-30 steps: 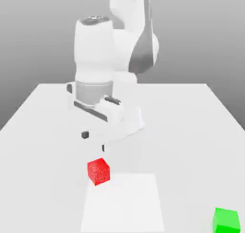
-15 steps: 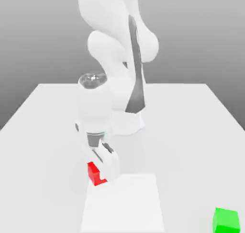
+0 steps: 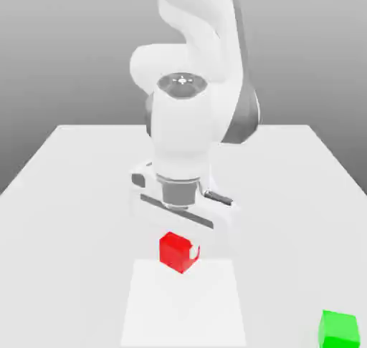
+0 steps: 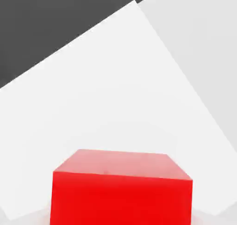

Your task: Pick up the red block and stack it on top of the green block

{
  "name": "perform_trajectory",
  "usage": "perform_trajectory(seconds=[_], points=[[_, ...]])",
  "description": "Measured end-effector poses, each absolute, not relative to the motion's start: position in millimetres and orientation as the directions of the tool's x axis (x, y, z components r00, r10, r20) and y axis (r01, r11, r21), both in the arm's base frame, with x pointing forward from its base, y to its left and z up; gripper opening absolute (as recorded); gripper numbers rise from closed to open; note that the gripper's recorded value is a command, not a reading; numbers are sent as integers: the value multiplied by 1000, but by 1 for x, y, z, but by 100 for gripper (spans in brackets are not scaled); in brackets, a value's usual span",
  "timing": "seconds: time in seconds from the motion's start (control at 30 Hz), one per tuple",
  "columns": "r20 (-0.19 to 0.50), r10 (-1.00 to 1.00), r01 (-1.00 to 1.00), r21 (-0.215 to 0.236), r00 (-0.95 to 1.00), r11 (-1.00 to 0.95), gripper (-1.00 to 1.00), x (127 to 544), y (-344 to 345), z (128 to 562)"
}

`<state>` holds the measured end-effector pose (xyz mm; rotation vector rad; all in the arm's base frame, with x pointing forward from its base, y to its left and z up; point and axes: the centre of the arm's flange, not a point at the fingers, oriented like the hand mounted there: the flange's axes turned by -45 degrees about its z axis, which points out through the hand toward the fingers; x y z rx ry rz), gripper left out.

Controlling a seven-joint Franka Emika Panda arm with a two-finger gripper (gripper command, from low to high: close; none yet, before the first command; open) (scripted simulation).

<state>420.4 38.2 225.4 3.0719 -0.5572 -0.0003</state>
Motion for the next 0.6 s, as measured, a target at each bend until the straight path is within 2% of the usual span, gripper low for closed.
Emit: perform_trajectory(seconds=[0.17,0.37,0.5,0.53,0.6], points=[[-2,9,9,18,1000,-1000,-100,463,115,234],[-1,438,438,1,899,-899,-100,488,228,243],[0,494,494,-1,870,-870,-100,490,245,195],[0,496,496,-1,868,-868,100,490,246,186],[0,496,496,-1,868,-868,100,490,246,186]])
